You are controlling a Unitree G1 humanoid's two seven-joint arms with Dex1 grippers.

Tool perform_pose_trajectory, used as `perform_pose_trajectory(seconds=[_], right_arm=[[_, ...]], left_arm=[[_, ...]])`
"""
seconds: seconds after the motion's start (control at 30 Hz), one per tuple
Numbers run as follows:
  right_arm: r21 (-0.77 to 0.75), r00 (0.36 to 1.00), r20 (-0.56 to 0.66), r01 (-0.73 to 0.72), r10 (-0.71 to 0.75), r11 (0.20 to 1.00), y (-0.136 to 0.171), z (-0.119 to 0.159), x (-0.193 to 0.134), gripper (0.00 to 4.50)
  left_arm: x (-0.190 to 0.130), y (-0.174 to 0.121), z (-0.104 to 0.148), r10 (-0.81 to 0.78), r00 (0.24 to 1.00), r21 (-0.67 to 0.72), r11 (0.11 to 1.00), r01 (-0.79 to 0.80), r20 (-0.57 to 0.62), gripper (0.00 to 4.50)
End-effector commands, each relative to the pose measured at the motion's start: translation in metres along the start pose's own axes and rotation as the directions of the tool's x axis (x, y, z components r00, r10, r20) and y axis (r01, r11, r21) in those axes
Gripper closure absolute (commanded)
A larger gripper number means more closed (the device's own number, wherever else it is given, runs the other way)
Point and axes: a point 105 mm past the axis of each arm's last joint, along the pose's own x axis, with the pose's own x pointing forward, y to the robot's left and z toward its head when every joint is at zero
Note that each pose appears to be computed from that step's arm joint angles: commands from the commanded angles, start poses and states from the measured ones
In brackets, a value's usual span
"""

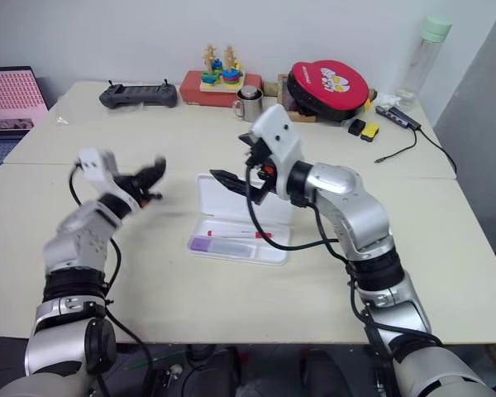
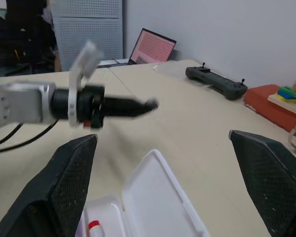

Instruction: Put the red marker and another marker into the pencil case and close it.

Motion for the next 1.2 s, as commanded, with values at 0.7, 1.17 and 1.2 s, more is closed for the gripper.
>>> perform_pose_trajectory(seconds=[0.7, 1.17, 1.2], right_arm=[[-0.002, 0.979, -0.204, 0.0, 0.0, 1.0, 0.027, -0.039, -0.075, 0.0], [0.009, 0.982, -0.19, 0.004, -0.002, 1.0, 0.029, -0.036, -0.075, 0.0], [0.01, 0.982, -0.188, 0.004, -0.002, 1.0, 0.029, -0.035, -0.075, 0.0]], left_arm=[[-0.034, -0.155, -0.129, -0.694, 0.382, -0.049, 0.514, 0.856, -0.61, 3.73], [-0.031, -0.156, -0.122, -0.705, 0.406, -0.045, 0.526, 0.849, -0.582, 1.24], [-0.031, -0.155, -0.121, -0.703, 0.41, -0.042, 0.529, 0.848, -0.581, 1.05]])
